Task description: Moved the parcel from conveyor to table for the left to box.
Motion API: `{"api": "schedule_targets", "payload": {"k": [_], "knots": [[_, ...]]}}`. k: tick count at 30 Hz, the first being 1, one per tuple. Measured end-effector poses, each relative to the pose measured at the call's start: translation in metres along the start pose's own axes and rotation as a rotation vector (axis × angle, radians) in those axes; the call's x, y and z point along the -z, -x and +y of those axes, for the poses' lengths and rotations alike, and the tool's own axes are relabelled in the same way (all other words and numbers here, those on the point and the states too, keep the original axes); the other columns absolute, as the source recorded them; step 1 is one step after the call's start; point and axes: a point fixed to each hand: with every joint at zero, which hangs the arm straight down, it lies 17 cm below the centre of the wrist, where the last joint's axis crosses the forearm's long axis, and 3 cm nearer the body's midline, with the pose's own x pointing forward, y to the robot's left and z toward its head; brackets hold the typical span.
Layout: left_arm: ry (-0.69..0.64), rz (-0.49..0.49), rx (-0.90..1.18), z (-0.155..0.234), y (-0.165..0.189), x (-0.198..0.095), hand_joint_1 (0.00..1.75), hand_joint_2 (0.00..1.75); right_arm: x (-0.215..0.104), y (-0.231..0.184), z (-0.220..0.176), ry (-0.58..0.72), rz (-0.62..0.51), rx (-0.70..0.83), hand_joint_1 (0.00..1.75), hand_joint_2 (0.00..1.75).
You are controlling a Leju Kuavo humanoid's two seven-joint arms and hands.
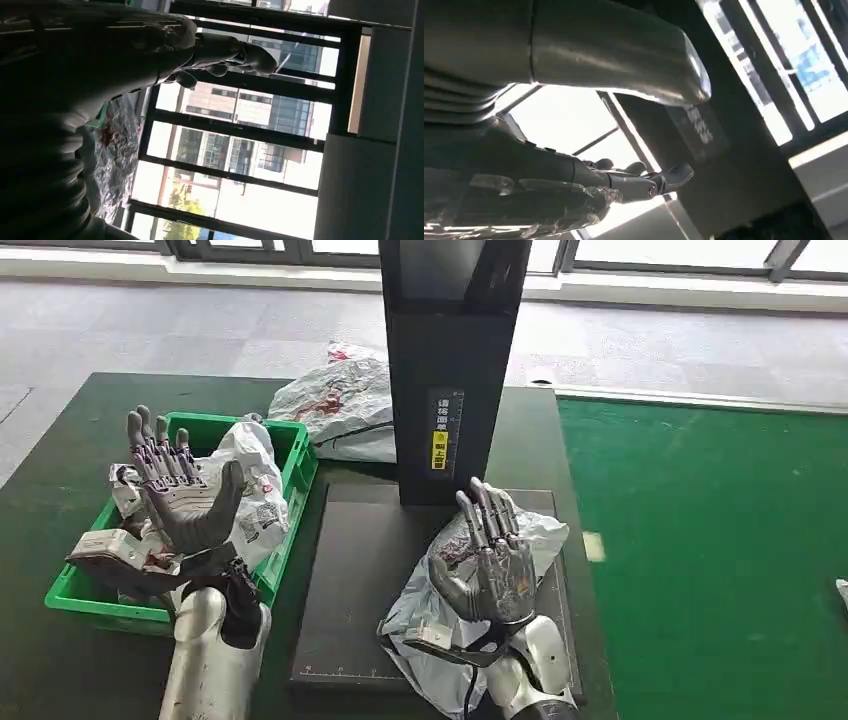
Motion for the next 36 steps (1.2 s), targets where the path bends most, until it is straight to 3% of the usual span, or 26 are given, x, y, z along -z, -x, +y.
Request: {"api": "schedule_targets", "payload": {"k": [4, 10, 11, 13, 15, 19, 23, 30, 36], "knots": [[0.024, -0.009, 0.035, -0.010, 0.000, 0.000, 0.00, 1.75, 0.004, 0.010, -0.023, 0.065, 0.024, -0.011, 0.00, 0.00], [0.135, -0.064, 0.109, -0.055, -0.011, -0.008, 0.00, 1.75, 0.019, 0.014, -0.084, 0.219, 0.015, -0.064, 0.00, 0.00], [0.141, -0.066, 0.106, -0.058, -0.012, -0.008, 0.00, 1.75, 0.021, 0.013, -0.090, 0.234, 0.010, -0.070, 0.00, 1.75], [0.169, -0.077, 0.121, -0.067, -0.013, -0.010, 0.00, 1.75, 0.022, 0.013, -0.100, 0.259, 0.011, -0.073, 0.00, 1.75], [0.301, -0.112, 0.217, -0.102, -0.007, -0.023, 0.00, 1.75, 0.019, 0.020, -0.124, 0.319, 0.037, -0.081, 0.00, 1.75], [0.684, -0.149, 0.504, -0.183, 0.037, -0.096, 0.00, 1.75, -0.001, 0.056, -0.192, 0.480, 0.145, -0.135, 0.00, 1.75], [0.941, -0.092, 0.525, -0.227, 0.069, -0.177, 0.00, 1.75, -0.032, 0.092, -0.241, 0.557, 0.242, -0.254, 0.00, 1.75], [1.250, -0.013, 0.526, -0.251, 0.098, -0.269, 0.00, 1.75, -0.063, 0.118, -0.282, 0.608, 0.321, -0.376, 0.00, 1.75], [1.335, 0.022, 0.538, -0.248, 0.110, -0.298, 0.00, 1.75, -0.071, 0.123, -0.296, 0.625, 0.338, -0.418, 0.00, 1.75]]}}
